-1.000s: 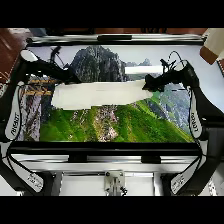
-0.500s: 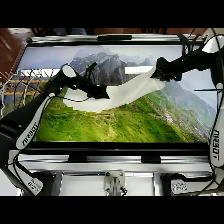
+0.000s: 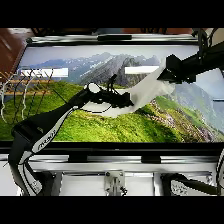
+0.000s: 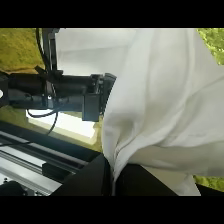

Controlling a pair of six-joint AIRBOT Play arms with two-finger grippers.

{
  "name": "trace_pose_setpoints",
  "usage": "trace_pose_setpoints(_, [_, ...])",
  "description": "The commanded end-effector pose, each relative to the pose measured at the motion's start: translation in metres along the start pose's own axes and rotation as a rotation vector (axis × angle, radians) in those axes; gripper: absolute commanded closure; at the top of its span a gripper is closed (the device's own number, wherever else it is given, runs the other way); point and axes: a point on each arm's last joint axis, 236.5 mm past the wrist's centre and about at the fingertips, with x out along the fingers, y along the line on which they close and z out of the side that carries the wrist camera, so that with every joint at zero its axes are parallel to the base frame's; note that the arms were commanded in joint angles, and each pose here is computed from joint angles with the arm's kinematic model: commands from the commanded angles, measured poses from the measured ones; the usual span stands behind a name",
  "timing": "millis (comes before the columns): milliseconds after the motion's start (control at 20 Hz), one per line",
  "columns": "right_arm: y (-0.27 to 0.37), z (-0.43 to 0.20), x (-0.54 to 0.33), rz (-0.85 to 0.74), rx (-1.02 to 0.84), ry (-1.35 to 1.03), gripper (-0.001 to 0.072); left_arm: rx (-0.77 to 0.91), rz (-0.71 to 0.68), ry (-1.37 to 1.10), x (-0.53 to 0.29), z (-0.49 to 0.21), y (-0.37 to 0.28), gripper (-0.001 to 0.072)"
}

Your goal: Fold the shirts.

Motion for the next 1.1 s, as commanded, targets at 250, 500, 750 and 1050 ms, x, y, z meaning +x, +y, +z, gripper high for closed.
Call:
trace_pose_setpoints(250, [0.052, 0.032, 0.062, 0.08, -0.144, -0.078, 0.0662, 0.276, 0.215, 0.019, -0.174, 0.03, 0.015, 0.0679])
trace_pose_setpoints(500, [0.104, 0.03, 0.181, 0.172, -0.187, -0.03, 0.0662, 0.267, 0.312, -0.344, -0.367, 0.073, -0.005, 0.0678])
trace_pose_setpoints(750, [0.152, 0.032, 0.276, 0.33, -0.079, -0.078, 0.0662, 0.254, 0.413, -0.543, -0.483, 0.051, -0.019, 0.0678])
trace_pose_setpoints(1050, [0.174, 0.021, 0.313, 0.411, 0.023, -0.063, 0.0126, 0.266, 0.426, -0.539, -0.492, 0.035, -0.028, 0.0677])
